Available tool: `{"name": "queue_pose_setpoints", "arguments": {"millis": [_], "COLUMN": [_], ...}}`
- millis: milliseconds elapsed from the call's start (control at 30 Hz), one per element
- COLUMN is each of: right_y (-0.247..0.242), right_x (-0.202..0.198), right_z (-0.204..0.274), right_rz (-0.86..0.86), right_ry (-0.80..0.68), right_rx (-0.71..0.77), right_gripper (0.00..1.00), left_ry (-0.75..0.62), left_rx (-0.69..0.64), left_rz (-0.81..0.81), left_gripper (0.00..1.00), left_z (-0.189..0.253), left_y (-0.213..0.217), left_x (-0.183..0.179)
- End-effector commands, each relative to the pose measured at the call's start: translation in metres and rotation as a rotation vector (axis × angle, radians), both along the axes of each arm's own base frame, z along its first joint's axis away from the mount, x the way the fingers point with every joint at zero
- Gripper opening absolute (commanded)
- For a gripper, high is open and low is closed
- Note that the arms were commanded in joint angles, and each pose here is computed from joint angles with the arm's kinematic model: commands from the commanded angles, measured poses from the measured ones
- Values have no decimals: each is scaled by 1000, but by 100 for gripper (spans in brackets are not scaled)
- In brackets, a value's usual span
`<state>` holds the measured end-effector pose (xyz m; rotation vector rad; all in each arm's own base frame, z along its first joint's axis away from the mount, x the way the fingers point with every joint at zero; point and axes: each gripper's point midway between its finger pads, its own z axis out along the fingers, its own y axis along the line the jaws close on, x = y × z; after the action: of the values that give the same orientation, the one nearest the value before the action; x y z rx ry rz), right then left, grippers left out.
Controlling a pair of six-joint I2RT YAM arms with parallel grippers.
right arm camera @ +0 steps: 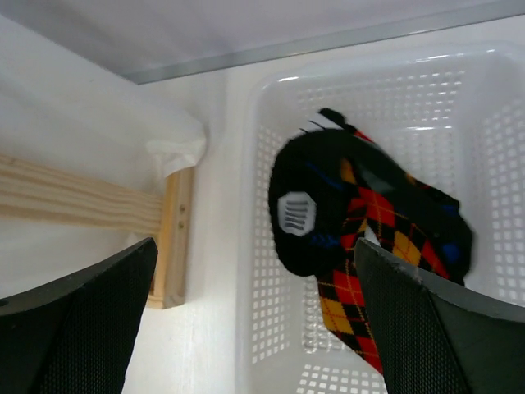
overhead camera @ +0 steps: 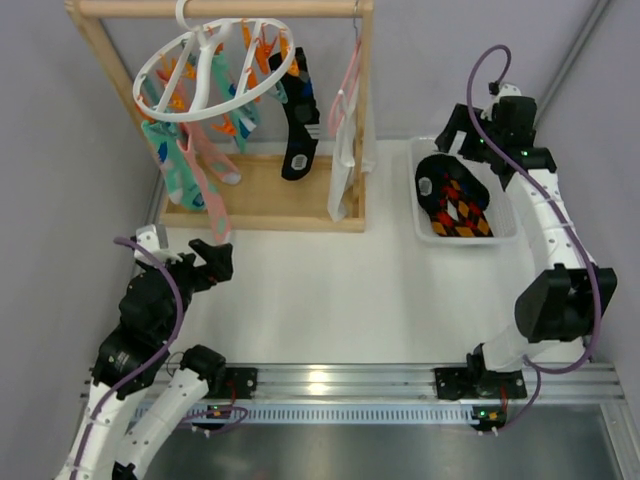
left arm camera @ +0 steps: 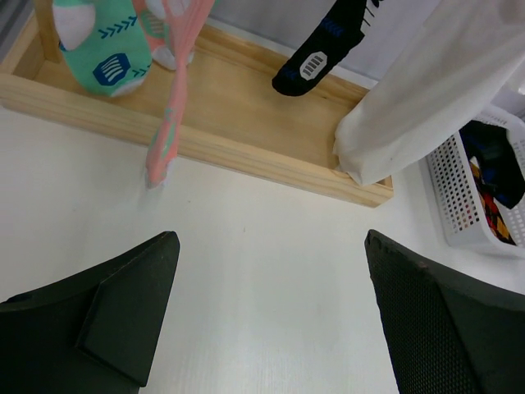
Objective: Remove the socks clipped to the hanger
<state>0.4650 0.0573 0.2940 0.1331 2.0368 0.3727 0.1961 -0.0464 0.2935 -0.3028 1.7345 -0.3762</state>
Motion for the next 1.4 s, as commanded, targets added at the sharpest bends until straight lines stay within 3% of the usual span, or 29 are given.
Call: {"name": "queue_pose_setpoints", "arguments": {"millis": [0, 133, 200, 233, 300, 433, 533, 600, 667, 700, 833, 867, 933, 967, 1000, 1167, 1367], "right_y": [-23, 8, 50, 69, 115, 159, 189, 225, 269, 274, 333, 356, 387, 408, 430, 500, 535], "right_x": [-12, -53, -81, -91, -121, -173, -199, -207, -222, -206, -203, -205, -195, -193, -187, -166, -161], "right_z": [52, 56, 46, 41, 30, 35, 34, 31, 2, 13, -12, -41, -30, -72, -50, -89, -117], "right_rz": [-162, -175, -65, 4, 198, 483, 663, 723, 771, 666, 610, 632, 624, 656, 671, 726, 784], "right_ry": [-129, -208, -259, -271, -312, -445, -470, -444, -386, -425, -384, -330, -343, -266, -300, -257, -247], "right_rx": [-69, -163, -130, -85, 148, 503, 617, 595, 462, 417, 273, 225, 221, 140, 157, 53, 48], "right_gripper": [99, 99, 100, 99, 99, 99, 100, 99, 99, 99, 99, 100, 99, 99, 99, 96, 90], "left_ry": [-26, -57, -82, -88, -102, -121, -130, -134, -137, -134, -114, -118, -122, -130, -132, -129, -124], "left_rx": [11, -6, 5, 14, 47, 114, 121, 107, 92, 80, 85, 85, 78, 68, 66, 69, 76], "left_rz": [38, 67, 75, 75, 115, 200, 236, 266, 287, 296, 331, 341, 351, 356, 358, 356, 348], "left_gripper": [98, 98, 98, 98, 98, 98, 98, 98, 98, 98, 98, 98, 98, 98, 98, 98, 98], "left_z": [4, 8, 15, 18, 30, 40, 42, 40, 37, 35, 19, 21, 20, 21, 21, 20, 18], "left_y": [9, 17, 21, 23, 34, 55, 63, 68, 72, 72, 77, 79, 81, 82, 83, 82, 81], "left_x": [-2, -8, -11, -13, -18, -22, -25, -27, -28, -28, -27, -27, -29, -31, -31, -31, -30]}}
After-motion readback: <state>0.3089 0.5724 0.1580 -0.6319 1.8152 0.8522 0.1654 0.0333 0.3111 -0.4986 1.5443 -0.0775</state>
